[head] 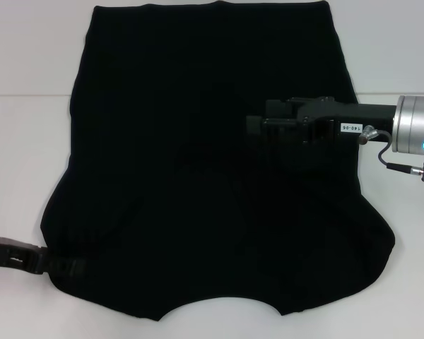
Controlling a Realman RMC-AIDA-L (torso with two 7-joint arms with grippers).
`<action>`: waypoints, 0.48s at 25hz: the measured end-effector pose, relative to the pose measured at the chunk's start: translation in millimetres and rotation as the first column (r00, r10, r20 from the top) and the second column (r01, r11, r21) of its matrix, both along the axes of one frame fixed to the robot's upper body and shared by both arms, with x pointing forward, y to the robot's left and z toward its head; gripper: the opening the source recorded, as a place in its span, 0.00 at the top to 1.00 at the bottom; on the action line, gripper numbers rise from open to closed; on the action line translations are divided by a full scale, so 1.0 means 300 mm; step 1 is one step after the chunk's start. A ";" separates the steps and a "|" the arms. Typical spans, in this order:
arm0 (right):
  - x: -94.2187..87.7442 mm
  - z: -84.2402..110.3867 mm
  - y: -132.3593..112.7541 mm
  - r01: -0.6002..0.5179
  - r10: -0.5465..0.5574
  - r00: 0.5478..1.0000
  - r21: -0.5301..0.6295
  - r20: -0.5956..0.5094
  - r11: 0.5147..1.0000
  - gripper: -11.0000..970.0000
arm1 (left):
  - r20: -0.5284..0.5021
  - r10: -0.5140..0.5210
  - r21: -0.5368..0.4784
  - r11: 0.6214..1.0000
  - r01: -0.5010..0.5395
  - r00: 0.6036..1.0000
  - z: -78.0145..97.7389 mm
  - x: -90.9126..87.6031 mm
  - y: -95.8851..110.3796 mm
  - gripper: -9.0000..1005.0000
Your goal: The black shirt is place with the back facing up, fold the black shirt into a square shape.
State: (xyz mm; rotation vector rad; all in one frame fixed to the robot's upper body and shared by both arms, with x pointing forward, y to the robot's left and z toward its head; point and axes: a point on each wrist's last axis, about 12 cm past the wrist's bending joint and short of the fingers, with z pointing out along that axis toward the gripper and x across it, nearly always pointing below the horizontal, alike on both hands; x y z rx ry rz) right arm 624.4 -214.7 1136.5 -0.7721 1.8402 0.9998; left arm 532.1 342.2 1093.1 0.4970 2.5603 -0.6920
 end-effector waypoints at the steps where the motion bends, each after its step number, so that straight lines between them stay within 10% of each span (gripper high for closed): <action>1: 0.000 0.000 0.000 0.000 0.000 1.000 0.000 0.000 1.000 0.22 | 0.001 0.002 0.001 1.000 -0.002 1.000 0.000 0.000 0.001 0.17; 12: 0.000 0.001 -0.002 0.000 0.000 1.000 0.001 0.004 1.000 0.22 | 0.010 0.035 0.014 0.999 -0.035 0.999 0.002 0.014 0.020 0.33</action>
